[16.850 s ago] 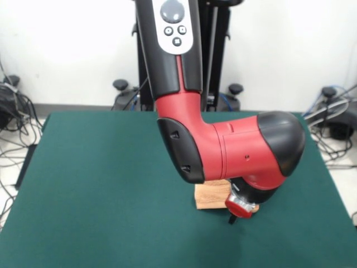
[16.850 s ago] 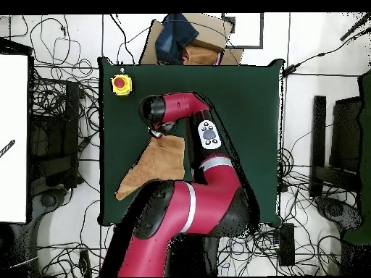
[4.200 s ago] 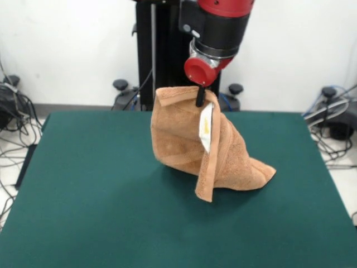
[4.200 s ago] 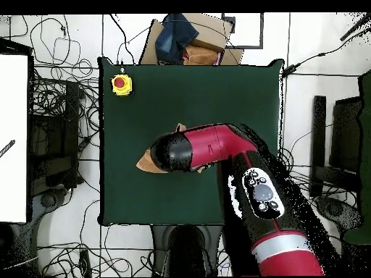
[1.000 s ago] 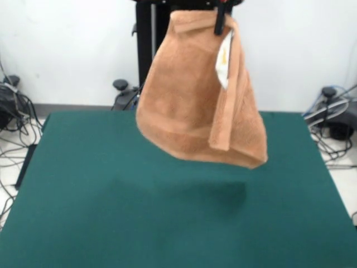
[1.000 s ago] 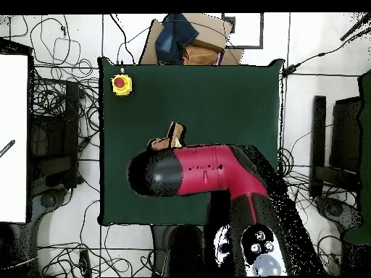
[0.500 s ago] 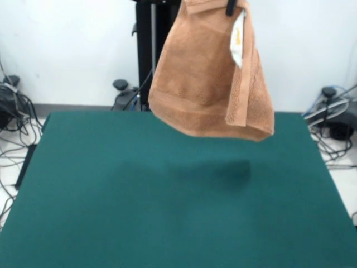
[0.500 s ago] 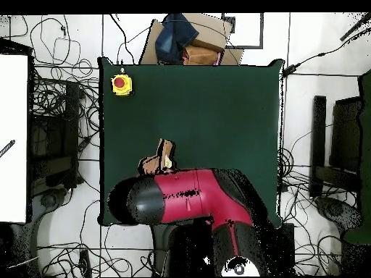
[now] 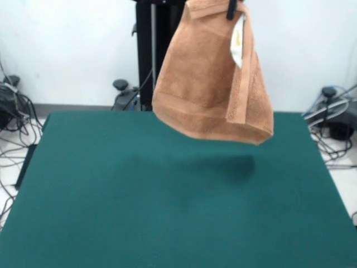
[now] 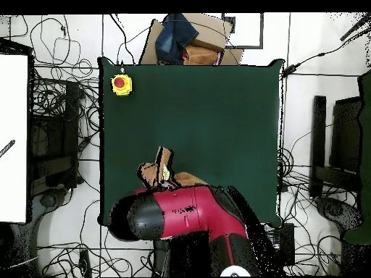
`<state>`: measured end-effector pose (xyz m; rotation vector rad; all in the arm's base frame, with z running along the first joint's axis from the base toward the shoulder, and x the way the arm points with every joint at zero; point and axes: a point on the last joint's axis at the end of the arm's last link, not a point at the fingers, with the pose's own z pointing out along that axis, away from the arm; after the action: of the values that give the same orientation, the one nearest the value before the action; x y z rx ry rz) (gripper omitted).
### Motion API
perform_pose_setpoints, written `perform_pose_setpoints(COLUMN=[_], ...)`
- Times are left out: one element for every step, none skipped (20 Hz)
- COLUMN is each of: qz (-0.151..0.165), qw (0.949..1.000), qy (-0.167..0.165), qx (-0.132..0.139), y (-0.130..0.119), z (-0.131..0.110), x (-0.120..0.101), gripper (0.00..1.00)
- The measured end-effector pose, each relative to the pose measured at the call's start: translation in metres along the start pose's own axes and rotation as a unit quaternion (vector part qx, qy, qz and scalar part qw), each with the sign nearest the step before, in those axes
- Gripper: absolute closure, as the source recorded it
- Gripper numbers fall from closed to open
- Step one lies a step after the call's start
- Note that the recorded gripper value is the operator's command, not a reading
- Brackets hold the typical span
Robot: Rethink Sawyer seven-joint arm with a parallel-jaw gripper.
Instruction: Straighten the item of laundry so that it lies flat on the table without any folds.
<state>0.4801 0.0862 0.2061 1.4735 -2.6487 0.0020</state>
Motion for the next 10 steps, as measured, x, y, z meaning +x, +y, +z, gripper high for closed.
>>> perform_pose_setpoints(qz=[0.001, 0.001, 0.000, 0.000, -0.001, -0.001, -0.003, -0.003, -0.004, -0.005], qw=[1.0000, 1.0000, 1.0000, 1.0000, 1.0000, 1.0000, 0.9999, 0.9999, 0.9999, 0.9999], qy=[-0.001, -0.001, -0.001, -0.001, -0.001, 0.000, 0.000, 0.000, 0.001, 0.002], qx=[-0.003, -0.004, -0.006, -0.008, -0.009, -0.010, -0.011, -0.012, -0.013, -0.014], y=[0.005, 0.007, 0.011, 0.015, 0.018, 0.021, 0.026, 0.029, 0.033, 0.040], z=[0.003, 0.004, 0.006, 0.008, 0.009, 0.011, 0.013, 0.014, 0.015, 0.017], x=[0.002, 0.003, 0.004, 0.006, 0.007, 0.008, 0.011, 0.012, 0.014, 0.017], gripper=[1.00, 1.00, 1.00, 1.00, 1.00, 1.00, 1.00, 1.00, 1.00, 1.00])
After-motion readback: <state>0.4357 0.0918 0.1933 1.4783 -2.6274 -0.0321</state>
